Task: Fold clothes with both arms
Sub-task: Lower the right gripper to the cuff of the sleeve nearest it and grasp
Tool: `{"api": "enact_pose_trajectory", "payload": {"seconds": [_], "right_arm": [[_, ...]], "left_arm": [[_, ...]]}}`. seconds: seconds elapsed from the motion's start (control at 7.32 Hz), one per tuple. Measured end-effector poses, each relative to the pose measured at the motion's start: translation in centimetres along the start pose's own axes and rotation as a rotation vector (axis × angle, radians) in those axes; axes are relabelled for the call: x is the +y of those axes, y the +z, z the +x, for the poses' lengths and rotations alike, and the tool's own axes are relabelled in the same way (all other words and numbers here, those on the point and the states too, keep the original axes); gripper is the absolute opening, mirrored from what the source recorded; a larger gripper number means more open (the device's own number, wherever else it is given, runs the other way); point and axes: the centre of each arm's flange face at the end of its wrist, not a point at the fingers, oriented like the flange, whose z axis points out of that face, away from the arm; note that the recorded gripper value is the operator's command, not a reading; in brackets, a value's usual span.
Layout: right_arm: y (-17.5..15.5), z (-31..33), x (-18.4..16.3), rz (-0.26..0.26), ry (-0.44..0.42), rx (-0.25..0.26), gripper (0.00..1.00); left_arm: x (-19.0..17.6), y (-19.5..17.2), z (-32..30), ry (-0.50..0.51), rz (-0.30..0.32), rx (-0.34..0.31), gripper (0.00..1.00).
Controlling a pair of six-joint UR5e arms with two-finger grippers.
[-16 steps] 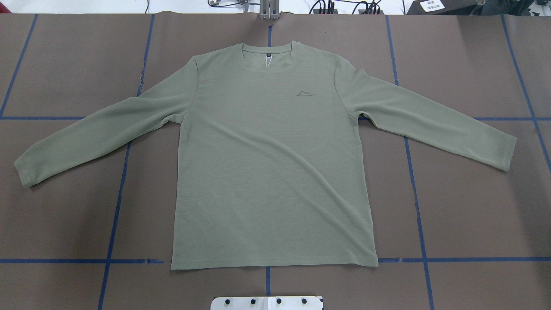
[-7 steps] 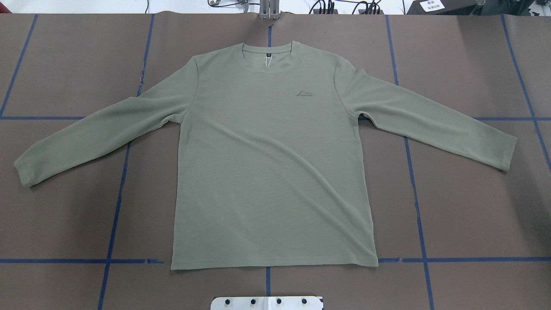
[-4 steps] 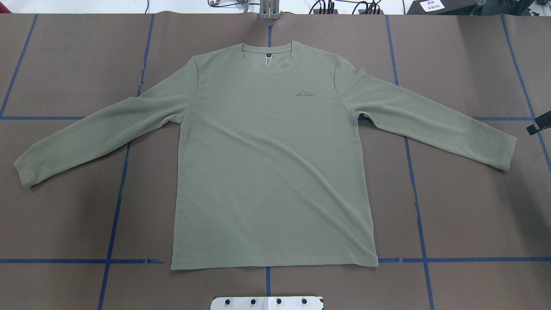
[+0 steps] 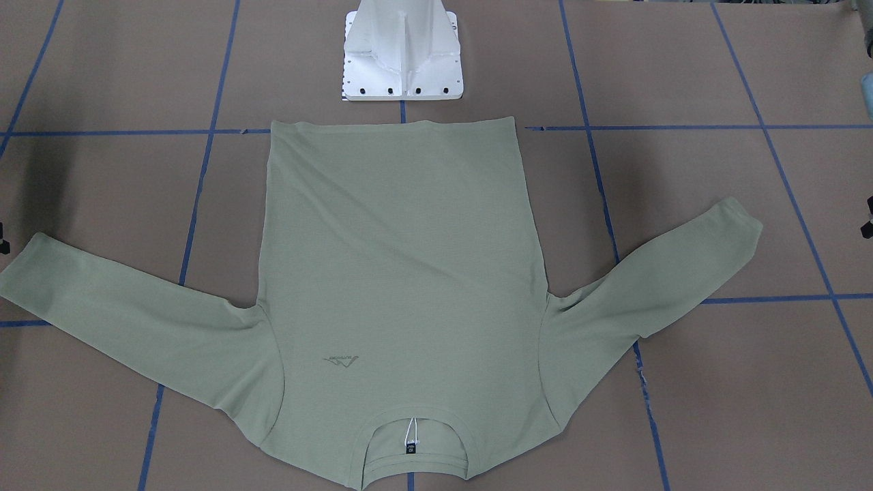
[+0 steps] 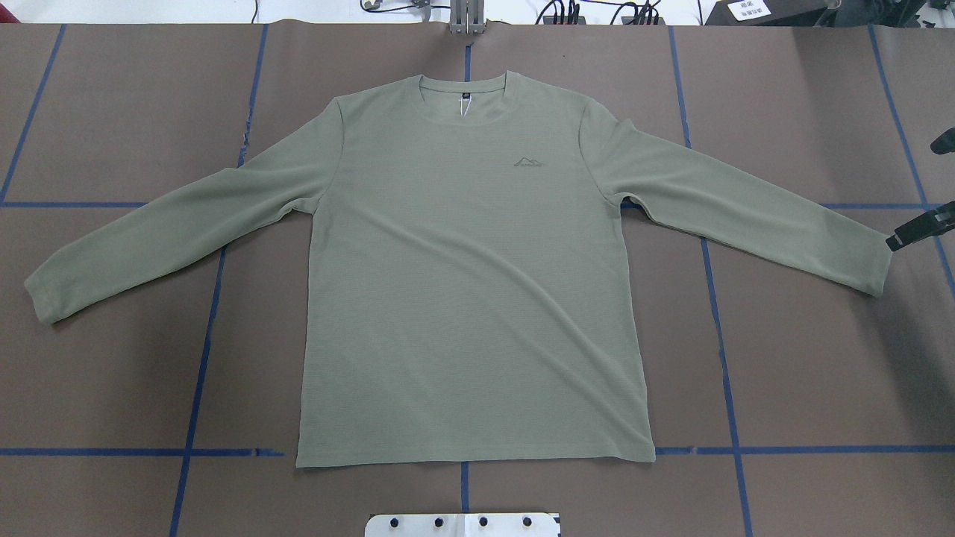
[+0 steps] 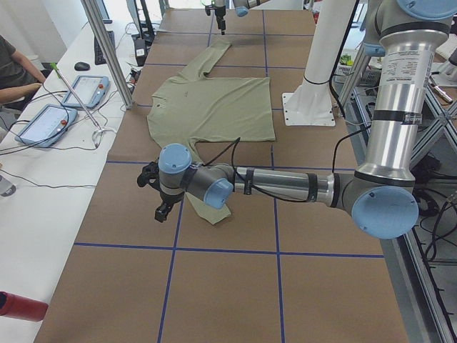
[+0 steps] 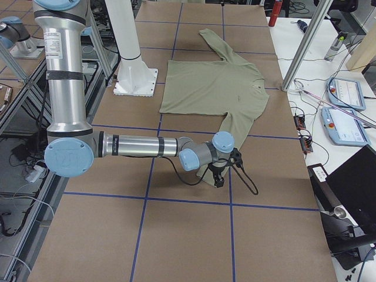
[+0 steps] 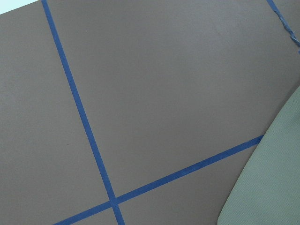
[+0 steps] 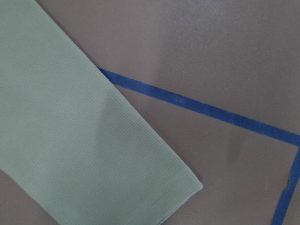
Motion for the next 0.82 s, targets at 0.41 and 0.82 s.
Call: {"api": "enact_pose_trajectory", "payload": {"seconds": [0.41,0.82], "right_arm": [[2.4,-0.9,-0.2,0.058,0.078,-0.023,1.00],[3.1,-1.1,-0.4,0.066,0.086,0.004,1.00]], "left_arm": [[0.1,0.0,0.0,0.000,0.000,0.005,1.00],[0.3,0.1,0.0,0.000,-0.003,0.005,1.00]]}}
